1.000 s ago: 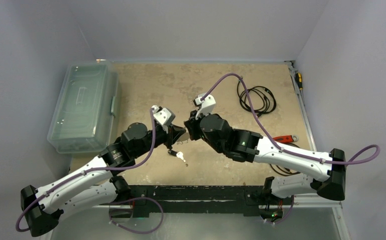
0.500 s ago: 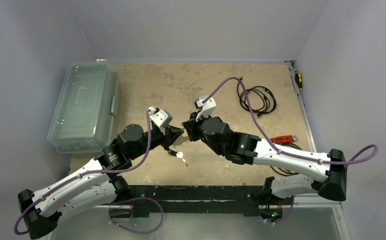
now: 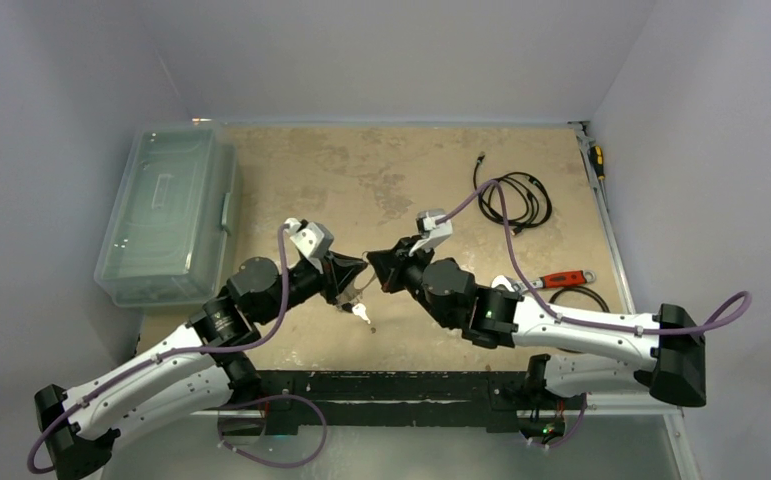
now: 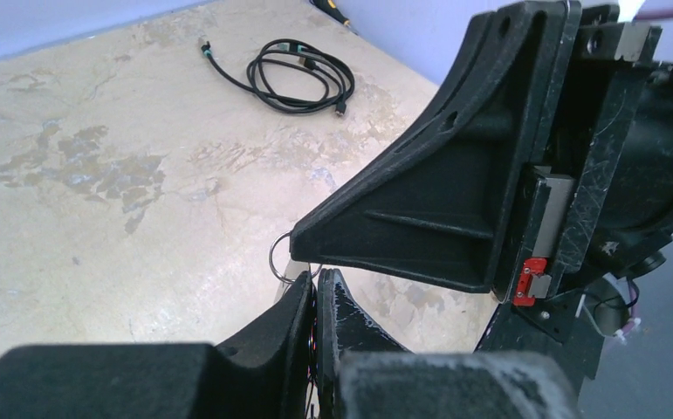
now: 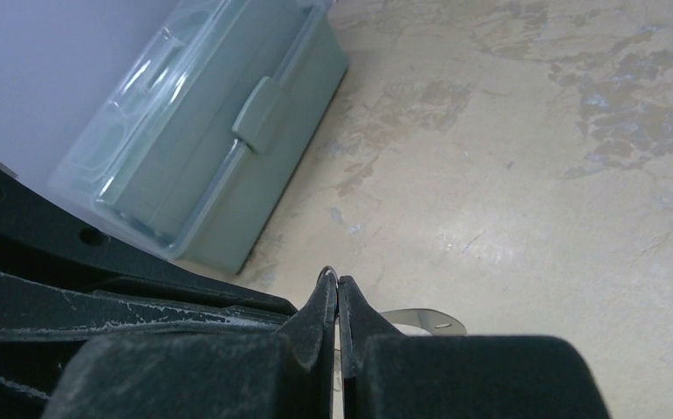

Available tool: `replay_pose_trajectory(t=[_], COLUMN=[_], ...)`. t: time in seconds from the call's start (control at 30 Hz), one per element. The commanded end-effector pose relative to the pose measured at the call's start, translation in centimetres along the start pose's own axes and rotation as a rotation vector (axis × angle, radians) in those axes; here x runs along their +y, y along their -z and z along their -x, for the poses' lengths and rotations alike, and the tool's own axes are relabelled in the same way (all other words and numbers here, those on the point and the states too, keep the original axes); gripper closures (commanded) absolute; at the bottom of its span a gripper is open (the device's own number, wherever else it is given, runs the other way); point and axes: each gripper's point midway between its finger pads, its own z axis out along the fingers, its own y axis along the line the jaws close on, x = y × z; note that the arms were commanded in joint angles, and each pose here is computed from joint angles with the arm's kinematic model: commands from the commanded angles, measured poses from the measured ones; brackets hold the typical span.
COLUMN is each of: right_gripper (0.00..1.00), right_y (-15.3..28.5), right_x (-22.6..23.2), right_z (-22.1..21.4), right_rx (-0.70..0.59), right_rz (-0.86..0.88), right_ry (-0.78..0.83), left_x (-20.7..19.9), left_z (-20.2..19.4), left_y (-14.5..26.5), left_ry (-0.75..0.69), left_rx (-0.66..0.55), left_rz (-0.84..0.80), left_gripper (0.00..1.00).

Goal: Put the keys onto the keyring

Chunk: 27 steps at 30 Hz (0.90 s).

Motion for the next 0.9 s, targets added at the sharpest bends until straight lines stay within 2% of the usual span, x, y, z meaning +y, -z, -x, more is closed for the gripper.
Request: replay_pose_trajectory(t=[0.0, 0.4, 0.87], right_gripper=[1.0, 1.0, 1.0], right_y=[0.3, -0.1, -1.0], right_x=[0.9, 0.0, -1.0], right_z=[0.6, -0.8, -3.4], right_rx=[-0.096, -0.23, -0.315], right_rz=[0.049, -0.01, -0.111], right_ry=[-0.136, -0.167, -0.066], left_x=[-0.5, 0.5, 0.0], left_z=[5.5, 5.2, 5.3], left_y=[0.4, 0.6, 0.3], left_ry=[0.132, 0.489, 0.61], left_rx=[-0.244, -0.344, -0.412], left_rz=[-0.003, 0.044, -0.019], left_gripper=[1.0, 1.0, 1.0])
